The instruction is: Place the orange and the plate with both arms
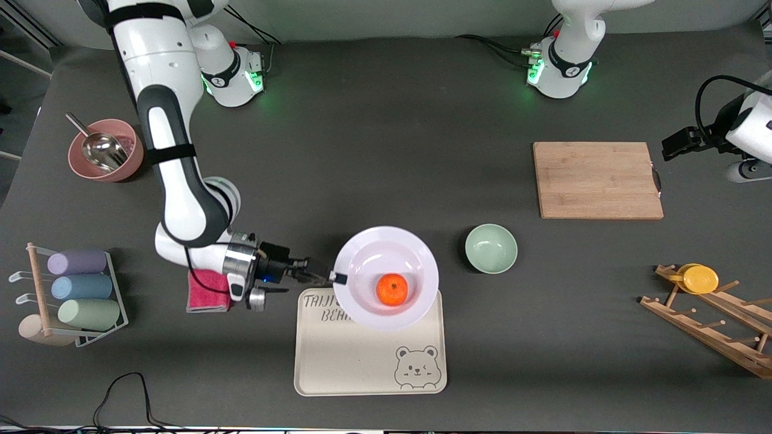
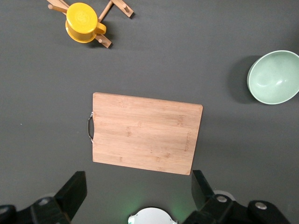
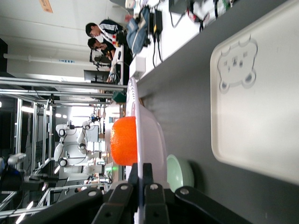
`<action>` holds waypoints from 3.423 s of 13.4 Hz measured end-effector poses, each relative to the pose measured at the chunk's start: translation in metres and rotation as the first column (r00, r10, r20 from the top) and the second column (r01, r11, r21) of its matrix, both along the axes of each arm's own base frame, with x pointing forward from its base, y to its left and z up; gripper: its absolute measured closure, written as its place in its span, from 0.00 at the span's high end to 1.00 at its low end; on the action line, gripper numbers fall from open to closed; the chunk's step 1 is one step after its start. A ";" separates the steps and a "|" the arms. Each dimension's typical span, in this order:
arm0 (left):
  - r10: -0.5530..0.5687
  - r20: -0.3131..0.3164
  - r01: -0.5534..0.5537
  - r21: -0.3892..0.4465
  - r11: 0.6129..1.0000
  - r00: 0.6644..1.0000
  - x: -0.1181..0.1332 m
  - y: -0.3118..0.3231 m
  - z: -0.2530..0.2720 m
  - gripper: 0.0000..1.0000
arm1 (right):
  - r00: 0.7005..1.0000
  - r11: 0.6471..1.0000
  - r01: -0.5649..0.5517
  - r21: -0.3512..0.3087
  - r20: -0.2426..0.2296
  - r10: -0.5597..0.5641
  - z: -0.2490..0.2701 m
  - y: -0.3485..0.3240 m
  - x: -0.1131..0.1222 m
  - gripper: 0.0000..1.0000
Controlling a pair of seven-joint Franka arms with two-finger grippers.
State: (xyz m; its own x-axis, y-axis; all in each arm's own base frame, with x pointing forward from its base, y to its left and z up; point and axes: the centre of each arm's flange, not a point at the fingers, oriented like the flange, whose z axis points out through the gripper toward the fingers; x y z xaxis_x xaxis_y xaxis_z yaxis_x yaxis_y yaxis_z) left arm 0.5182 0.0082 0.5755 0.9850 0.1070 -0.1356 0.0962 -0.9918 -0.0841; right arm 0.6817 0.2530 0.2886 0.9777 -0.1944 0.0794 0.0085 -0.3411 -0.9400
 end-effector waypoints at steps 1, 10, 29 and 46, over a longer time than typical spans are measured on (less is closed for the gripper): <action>0.001 -0.005 -0.001 0.000 1.000 1.000 0.001 0.000 -0.002 1.00 | 1.000 1.000 0.008 -0.002 -0.003 -0.008 -0.006 0.000 0.014 0.05; -0.008 -0.053 0.007 -0.002 1.000 0.999 -0.002 -0.005 -0.008 1.00 | 1.000 0.998 0.009 -0.059 0.029 -0.007 -0.102 -0.010 0.078 0.05; -0.025 -0.083 0.021 -0.043 0.999 0.996 -0.001 -0.021 -0.017 1.00 | 0.956 0.867 -0.144 -0.477 0.159 0.247 -0.123 -0.021 0.084 0.81; -0.017 -0.035 0.015 -0.065 0.998 0.999 0.006 -0.021 -0.004 1.00 | 0.944 0.389 -0.324 -0.863 -0.269 0.191 0.180 -0.092 -0.040 1.00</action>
